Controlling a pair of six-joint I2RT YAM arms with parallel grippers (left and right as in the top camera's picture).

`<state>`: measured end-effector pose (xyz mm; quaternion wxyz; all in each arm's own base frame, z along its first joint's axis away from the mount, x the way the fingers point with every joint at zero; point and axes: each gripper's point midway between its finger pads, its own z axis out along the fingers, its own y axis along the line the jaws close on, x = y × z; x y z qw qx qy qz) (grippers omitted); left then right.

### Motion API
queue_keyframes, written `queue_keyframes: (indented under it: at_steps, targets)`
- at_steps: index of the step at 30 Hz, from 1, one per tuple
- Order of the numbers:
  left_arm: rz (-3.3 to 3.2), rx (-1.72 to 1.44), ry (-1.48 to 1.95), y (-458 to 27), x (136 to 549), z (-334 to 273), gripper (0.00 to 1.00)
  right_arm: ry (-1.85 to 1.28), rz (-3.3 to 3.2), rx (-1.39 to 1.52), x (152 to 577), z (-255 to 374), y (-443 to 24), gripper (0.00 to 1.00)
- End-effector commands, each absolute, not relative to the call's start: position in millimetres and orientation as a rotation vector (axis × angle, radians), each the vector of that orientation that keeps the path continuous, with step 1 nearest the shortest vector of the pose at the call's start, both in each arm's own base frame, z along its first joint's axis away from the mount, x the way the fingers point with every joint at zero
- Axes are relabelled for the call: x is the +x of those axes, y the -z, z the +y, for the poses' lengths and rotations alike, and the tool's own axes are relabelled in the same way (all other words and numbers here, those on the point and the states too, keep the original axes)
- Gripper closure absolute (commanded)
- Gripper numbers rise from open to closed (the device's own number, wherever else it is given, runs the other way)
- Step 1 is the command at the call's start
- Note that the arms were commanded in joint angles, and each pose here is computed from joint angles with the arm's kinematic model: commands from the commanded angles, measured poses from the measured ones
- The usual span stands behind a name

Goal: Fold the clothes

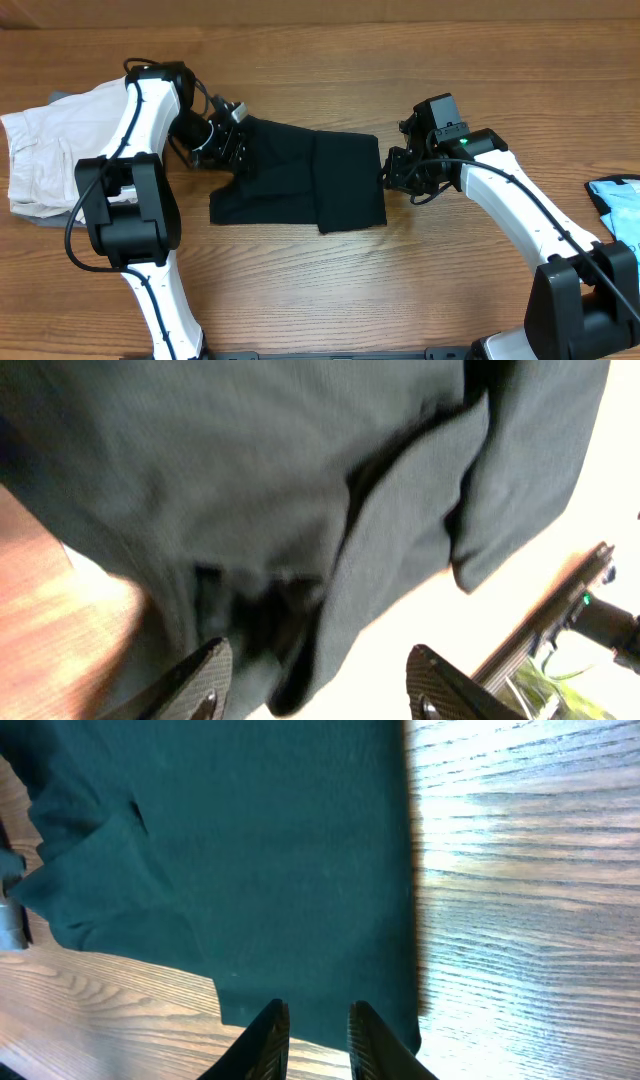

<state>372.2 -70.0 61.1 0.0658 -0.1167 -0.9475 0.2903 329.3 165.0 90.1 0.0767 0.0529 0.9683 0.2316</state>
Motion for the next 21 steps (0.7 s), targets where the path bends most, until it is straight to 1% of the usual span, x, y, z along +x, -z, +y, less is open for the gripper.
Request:
queue_keyframes:
  at_steps: [1, 3, 5, 9, 12, 16, 19, 21]
  targets:
    - [-2.876, -0.419, -0.768, -70.6, 367.8, -62.2, 0.44, -0.684, 2.9, 0.149, 330.5, 164.6, -87.6, 0.76]
    - [-2.864, -0.415, -0.749, -67.4, 363.9, -60.3, 0.5, -0.684, 2.899, 0.148, 330.6, 164.6, -87.7, 0.76]
    - [-2.861, -0.412, -0.773, -64.6, 363.3, -63.3, 0.6, -0.684, 2.9, 0.149, 330.5, 164.6, -87.6, 0.76]
    - [-2.842, -0.41, -0.801, -52.6, 357.4, -70.5, 0.68, -0.684, 2.901, 0.149, 330.2, 164.5, -87.6, 0.76]
    - [-2.832, -0.394, -0.806, -43.5, 353.2, -76.0, 0.77, -0.684, 2.901, 0.149, 330.3, 164.5, -87.6, 0.76]
    - [-2.827, -0.384, -0.917, -51.1, 357.3, -89.2, 0.95, -0.684, 2.901, 0.149, 330.2, 164.5, -87.6, 0.75]
    - [-2.874, -0.363, -0.968, -65.6, 374.6, -90.3, 0.96, -0.684, 2.9, 0.149, 330.4, 164.5, -87.6, 0.72]
    - [-2.927, -0.354, -0.973, -77.9, 390.4, -87.5, 0.96, -0.684, 2.9, 0.149, 330.4, 164.5, -87.6, 0.72]
